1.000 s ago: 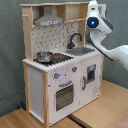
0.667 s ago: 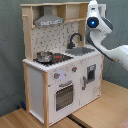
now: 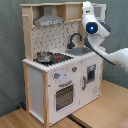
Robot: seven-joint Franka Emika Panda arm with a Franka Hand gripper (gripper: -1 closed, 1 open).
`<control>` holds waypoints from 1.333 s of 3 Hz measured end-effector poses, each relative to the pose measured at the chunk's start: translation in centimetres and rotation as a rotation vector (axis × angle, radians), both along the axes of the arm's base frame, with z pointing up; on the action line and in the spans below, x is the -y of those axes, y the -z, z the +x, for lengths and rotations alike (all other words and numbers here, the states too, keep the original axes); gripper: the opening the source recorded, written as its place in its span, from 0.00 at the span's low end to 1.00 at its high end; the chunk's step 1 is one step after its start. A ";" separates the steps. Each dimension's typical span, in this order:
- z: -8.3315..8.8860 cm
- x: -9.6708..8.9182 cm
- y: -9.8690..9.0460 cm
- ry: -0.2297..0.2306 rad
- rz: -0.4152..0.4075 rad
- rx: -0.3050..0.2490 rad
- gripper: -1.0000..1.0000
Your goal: Play with the kitchen
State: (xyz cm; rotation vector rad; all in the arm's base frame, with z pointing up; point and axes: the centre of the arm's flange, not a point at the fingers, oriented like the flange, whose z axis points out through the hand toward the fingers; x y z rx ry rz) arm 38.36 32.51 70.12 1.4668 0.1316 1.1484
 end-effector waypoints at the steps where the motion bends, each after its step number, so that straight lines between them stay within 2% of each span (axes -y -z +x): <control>1: -0.7 -5.5 0.5 -0.062 -0.115 -0.019 1.00; 2: -1.7 -11.2 2.9 -0.120 -0.239 -0.039 1.00; 3: -3.3 -15.3 5.8 -0.182 -0.350 -0.064 1.00; 4: -4.5 -18.6 9.7 -0.242 -0.427 -0.108 1.00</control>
